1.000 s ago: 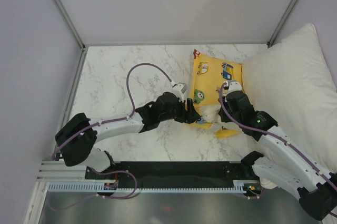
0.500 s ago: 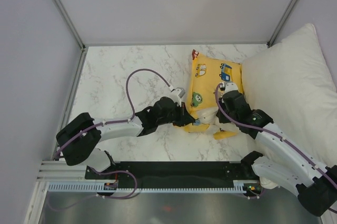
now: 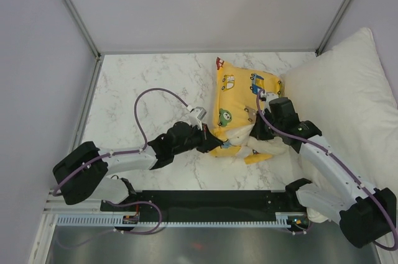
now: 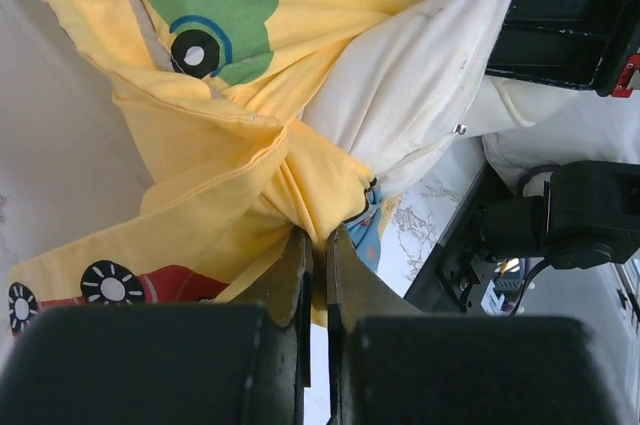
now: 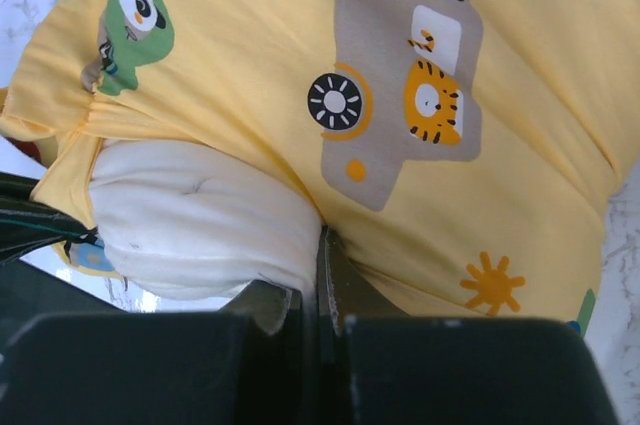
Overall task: Remove the pillowcase from the pillow
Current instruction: Expand the opening of the pillowcase
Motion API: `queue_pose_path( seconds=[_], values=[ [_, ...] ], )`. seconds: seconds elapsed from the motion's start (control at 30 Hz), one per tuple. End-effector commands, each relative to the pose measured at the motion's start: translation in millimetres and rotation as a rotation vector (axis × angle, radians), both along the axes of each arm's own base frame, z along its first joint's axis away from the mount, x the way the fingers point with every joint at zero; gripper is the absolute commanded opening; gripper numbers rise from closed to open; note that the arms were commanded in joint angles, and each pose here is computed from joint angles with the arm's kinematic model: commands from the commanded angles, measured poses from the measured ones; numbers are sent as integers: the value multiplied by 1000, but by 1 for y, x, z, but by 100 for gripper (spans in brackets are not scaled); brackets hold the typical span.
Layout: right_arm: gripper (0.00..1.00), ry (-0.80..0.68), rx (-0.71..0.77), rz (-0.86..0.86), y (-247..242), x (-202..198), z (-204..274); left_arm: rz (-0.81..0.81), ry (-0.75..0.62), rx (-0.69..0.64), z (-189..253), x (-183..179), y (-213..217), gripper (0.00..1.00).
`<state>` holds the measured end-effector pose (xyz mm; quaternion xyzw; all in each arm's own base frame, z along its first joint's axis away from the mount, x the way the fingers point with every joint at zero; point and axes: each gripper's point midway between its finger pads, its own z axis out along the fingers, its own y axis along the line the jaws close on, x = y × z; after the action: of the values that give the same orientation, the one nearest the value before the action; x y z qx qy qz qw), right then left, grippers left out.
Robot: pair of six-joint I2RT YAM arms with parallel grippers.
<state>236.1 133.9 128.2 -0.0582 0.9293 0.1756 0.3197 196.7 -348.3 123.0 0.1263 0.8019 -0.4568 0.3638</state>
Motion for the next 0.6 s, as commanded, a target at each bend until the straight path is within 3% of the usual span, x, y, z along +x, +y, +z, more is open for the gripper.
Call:
queue_pose_path(
  seconds=[0.0, 0.07, 0.1, 0.23, 0.37, 0.57],
  values=[
    [0, -180, -130, -185, -51, 47, 26, -80, 85, 143, -40, -25, 21, 2],
    [9, -228, -79, -108, -36, 45, 43, -139, 75, 102, -25, -25, 4, 2],
    [26, -276, -36, -22, -21, 38, 59, -157, 57, 94, -19, -23, -2, 2],
    [64, -408, 53, 164, 5, 17, 121, -199, 25, 94, -5, -16, -17, 2],
    [88, -511, 107, 326, 27, -2, 176, -223, 4, 111, 4, -17, -18, 2],
    [93, -448, 86, 489, 68, -11, 150, -234, -16, 115, 11, -20, -12, 2]
  ],
)
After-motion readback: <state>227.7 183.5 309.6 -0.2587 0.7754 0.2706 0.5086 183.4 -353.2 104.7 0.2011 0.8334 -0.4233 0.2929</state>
